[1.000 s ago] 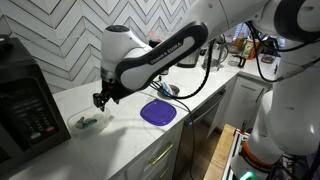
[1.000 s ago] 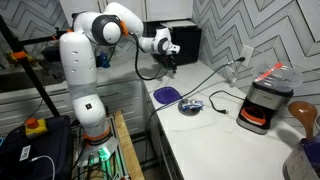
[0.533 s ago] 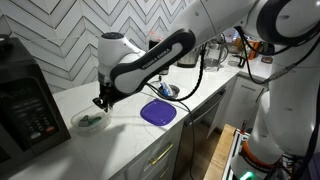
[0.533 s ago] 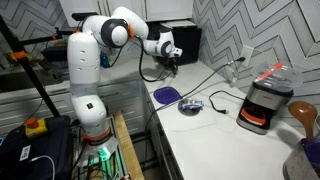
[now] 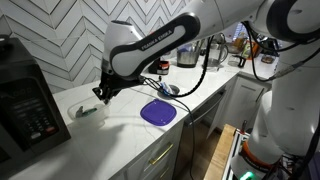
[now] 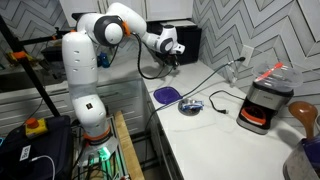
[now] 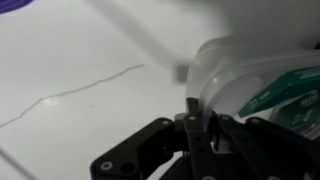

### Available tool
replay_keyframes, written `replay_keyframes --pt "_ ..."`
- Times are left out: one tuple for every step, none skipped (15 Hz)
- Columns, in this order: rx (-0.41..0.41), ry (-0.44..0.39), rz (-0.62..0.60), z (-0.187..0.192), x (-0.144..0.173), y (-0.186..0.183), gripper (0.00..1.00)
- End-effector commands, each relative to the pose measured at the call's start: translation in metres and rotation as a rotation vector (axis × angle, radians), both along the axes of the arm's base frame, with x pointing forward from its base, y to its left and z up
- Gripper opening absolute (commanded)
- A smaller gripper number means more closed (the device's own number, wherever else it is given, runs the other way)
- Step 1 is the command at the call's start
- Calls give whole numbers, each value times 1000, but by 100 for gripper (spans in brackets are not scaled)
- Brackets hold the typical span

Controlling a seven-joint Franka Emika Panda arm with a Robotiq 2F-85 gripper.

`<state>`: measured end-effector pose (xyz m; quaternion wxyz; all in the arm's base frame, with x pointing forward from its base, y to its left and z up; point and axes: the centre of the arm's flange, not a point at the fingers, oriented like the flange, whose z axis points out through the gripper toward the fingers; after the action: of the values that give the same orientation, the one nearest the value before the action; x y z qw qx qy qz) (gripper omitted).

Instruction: Pick up the clear lunch box and pour all its contents onto the kitchen counter, put the clear lunch box on the right side of the kitchen counter

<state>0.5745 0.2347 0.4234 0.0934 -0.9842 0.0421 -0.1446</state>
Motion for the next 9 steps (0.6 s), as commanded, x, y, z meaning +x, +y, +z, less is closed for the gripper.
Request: replay_keyframes --pt "35 -18 -84 36 -49 -68 2" --pt "34 -22 -139 43 -58 -88 2" --pt "28 -25 -185 47 -66 -106 2" --pt "31 -31 -223 51 -76 -126 2" --pt "31 -34 -249 56 -86 -145 2" --pt "22 -38 -282 62 -96 -164 2" --pt "24 -45 -322 65 -107 -184 2" --pt "16 -59 -390 72 -117 -203 2" --pt "19 -76 -441 79 -131 -222 2"
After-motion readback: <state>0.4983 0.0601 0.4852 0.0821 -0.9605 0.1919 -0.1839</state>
